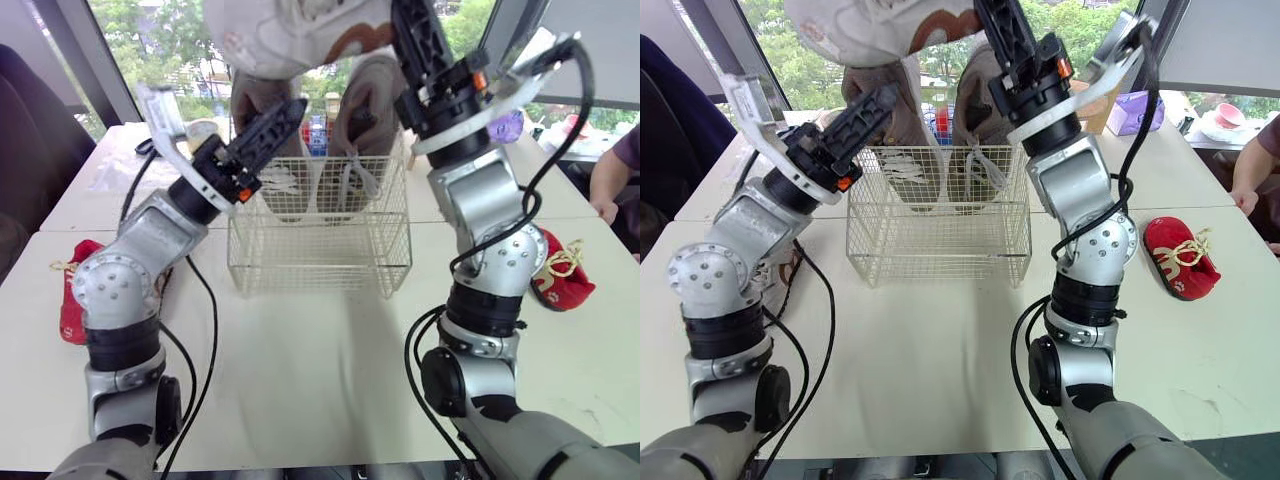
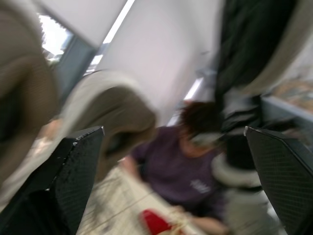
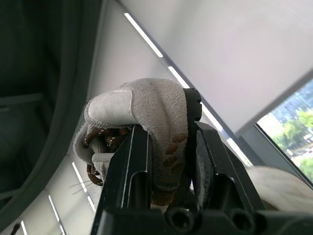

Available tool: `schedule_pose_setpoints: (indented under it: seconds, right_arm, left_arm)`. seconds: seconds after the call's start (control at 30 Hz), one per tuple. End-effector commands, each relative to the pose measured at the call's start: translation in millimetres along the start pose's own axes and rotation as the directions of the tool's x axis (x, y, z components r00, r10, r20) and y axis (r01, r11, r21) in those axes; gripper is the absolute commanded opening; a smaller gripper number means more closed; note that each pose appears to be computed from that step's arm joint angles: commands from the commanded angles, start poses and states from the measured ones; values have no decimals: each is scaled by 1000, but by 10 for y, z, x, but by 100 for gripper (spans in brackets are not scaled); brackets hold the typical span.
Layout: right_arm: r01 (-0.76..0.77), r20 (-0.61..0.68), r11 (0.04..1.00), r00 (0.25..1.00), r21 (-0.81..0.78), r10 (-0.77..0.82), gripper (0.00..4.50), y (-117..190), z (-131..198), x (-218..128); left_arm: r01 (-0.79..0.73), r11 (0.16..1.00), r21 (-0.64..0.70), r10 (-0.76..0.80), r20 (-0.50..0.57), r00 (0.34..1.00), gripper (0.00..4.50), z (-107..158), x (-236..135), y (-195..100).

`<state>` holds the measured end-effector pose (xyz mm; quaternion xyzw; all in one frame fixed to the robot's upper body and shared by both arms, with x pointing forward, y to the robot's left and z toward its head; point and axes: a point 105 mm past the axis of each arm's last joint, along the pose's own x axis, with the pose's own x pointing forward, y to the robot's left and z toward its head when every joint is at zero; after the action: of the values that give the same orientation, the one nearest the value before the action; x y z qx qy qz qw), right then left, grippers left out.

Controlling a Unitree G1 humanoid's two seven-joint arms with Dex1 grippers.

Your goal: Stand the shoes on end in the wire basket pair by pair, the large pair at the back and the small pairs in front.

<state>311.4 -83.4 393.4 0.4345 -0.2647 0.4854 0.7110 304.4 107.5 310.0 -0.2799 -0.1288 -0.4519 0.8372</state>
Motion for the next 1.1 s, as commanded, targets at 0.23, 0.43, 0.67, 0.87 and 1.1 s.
schedule_pose_setpoints:
  seconds: [0.23, 0.43, 0.67, 0.87, 1.1]
  right_arm:
    - [-228, -325, 838, 943, -495, 65, 60, 38, 777, -151]
    - [-452, -622, 669, 782, -589, -19, 60, -59, 739, -194]
    - [-601, -784, 589, 613, -540, -94, 60, -263, 463, -354]
    - [-715, -858, 479, 458, -510, -232, 60, -660, 142, -613]
    - [-714, -871, 500, 412, -490, -266, 60, -911, 59, -824]
  left_arm:
    - [-163, 975, 149, 181, -118, 976, 447, -183, -479, -211]
    - [-239, 949, 204, 284, -234, 930, 447, -383, -758, -71]
    - [-248, 946, 208, 295, -237, 926, 447, -399, -795, -56]
    - [-244, 945, 219, 292, -225, 930, 447, -336, -753, -32]
    - [-238, 945, 223, 288, -229, 930, 447, -356, -729, -33]
